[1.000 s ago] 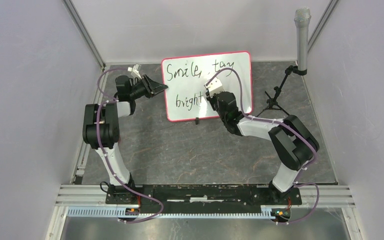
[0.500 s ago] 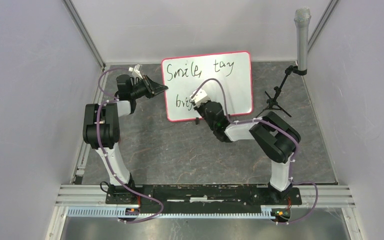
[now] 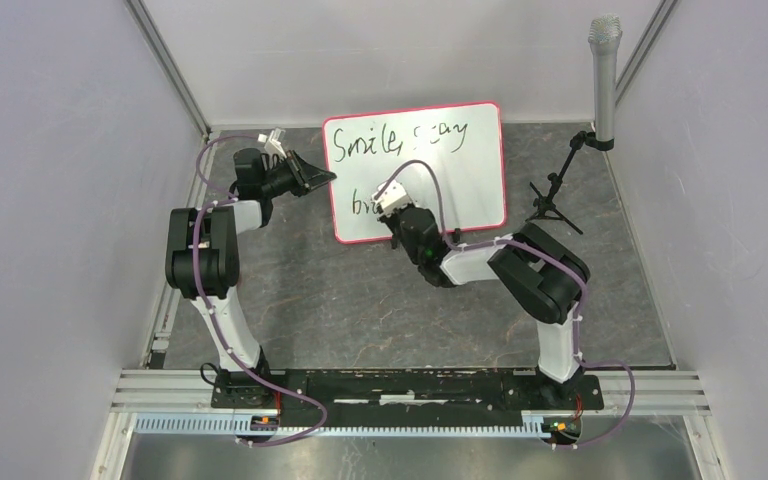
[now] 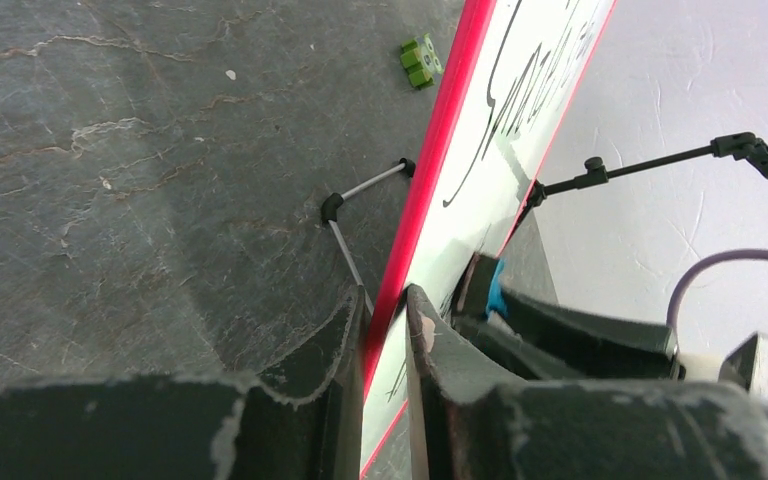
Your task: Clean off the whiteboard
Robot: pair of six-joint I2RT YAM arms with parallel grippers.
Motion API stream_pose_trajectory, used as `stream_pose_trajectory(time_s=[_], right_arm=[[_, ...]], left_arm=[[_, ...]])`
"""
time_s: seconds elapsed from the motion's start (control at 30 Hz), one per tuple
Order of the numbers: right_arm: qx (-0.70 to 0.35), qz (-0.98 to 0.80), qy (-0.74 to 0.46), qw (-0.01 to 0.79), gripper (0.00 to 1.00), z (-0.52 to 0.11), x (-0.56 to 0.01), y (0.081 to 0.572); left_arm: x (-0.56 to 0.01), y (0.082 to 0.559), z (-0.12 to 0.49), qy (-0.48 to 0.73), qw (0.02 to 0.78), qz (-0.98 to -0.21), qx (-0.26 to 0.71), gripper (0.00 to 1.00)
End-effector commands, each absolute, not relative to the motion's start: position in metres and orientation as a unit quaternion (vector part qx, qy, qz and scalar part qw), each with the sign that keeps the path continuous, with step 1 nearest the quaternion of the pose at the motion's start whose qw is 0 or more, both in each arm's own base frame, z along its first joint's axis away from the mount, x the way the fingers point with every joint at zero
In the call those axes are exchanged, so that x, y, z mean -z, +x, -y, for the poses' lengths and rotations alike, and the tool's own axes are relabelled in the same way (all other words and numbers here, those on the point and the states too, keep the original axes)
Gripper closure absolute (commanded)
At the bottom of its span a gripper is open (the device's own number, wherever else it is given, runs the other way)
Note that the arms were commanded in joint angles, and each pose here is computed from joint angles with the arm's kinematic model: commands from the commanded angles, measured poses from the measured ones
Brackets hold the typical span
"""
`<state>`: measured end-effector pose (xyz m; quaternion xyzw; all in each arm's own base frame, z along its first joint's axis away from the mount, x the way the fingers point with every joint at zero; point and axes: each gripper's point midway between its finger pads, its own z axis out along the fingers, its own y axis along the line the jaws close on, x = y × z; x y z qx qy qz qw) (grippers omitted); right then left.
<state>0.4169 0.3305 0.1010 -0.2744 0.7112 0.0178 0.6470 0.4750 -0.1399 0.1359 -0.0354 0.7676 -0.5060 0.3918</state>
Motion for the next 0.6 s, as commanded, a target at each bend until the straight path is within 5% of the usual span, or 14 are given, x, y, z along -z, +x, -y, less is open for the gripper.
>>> stream_pose_trajectory(time_s=[0.0,0.17,0.43,0.57], right_arm=[[0.005,-0.707,-0.193,0.68,1.0,-0.284,-0.136,0.438],[0.029,-0.724,-0.168,0.669,1.0,-0.242,-0.124,0.448],[0.012,-0.727,-0.194,0.658,0.97,-0.245,-0.114,0.442],[-0.007,-0.732,-0.196,0.652,0.76,-0.25,-0.115,0.439]], left_arm=[[-0.151,0.48,0.139,-0.014,0.42,-0.766,0.486,0.9],[-0.152,0.479,0.142,-0.012,0.419,-0.765,0.488,0.89],[-0.157,0.475,0.158,0.001,0.411,-0.763,0.5,0.7],[-0.158,0.472,0.163,0.006,0.41,-0.762,0.501,0.69]])
